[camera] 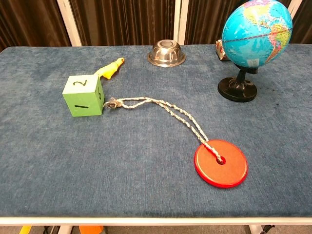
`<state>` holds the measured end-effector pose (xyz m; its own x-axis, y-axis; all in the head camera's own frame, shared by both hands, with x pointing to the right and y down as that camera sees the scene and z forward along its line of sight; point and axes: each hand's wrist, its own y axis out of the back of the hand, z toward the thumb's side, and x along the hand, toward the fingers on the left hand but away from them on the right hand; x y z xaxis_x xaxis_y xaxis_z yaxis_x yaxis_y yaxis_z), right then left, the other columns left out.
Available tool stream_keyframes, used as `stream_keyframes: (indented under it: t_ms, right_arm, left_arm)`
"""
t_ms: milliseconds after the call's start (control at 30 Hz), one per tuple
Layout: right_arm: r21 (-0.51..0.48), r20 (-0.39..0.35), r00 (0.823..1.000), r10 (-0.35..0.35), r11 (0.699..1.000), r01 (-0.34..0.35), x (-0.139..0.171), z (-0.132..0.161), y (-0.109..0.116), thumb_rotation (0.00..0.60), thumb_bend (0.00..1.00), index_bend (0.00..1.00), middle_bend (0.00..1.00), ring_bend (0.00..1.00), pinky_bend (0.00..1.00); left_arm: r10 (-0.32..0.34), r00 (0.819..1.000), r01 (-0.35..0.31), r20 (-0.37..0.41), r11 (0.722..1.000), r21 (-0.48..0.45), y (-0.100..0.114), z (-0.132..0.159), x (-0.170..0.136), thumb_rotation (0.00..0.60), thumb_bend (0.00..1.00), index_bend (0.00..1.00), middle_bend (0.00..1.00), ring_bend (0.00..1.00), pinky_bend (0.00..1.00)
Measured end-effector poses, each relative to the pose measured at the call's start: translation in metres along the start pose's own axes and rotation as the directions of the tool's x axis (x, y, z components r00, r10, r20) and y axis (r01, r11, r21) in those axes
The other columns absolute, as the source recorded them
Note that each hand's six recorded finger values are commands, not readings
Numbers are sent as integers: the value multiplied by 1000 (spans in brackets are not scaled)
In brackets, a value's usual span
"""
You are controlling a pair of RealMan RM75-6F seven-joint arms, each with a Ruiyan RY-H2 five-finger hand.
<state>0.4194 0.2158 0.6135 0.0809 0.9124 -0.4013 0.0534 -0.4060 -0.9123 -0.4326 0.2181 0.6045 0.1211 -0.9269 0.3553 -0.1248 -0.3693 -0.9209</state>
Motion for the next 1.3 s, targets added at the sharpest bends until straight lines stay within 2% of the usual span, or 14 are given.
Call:
stream_keyframes:
  t_ms: [367,600,700,833,1000,1300]
  right_arm:
    - [0,-10,1000,-21,1000,21,-7,5,4,600,216,0,0,0,0]
    - [-11,-80,996,-25,1000,25,-27,28,2,600,216,0,0,0,0]
    - [-12,-135,990,-46,999,45,-35,46,4,600,216,0,0,0,0]
    - [-8,-210,973,-99,995,99,-48,71,14,600,216,0,0,0,0]
    - [-1,-256,957,-138,990,142,-62,93,25,600,215,0,0,0,0]
    - [-3,-278,955,-108,994,111,-87,113,20,600,214,0,0,0,0]
  left_arm:
    - [-6,1000,6,-5,1000,-2,-2,-2,0,600,0,136,89,24,50]
    - [-22,1000,21,-4,1000,-14,-7,-1,1,600,0,135,89,24,50]
    - [-27,1000,27,-4,1000,-11,-9,-2,0,600,0,136,89,24,50]
    - [-22,1000,22,-8,1000,-13,-9,-4,0,600,0,136,89,24,50]
    - [-21,1000,21,-6,1000,-14,-9,-5,0,600,0,136,89,24,50]
    - [-22,1000,22,-8,1000,-13,-9,-6,0,600,0,136,89,24,50]
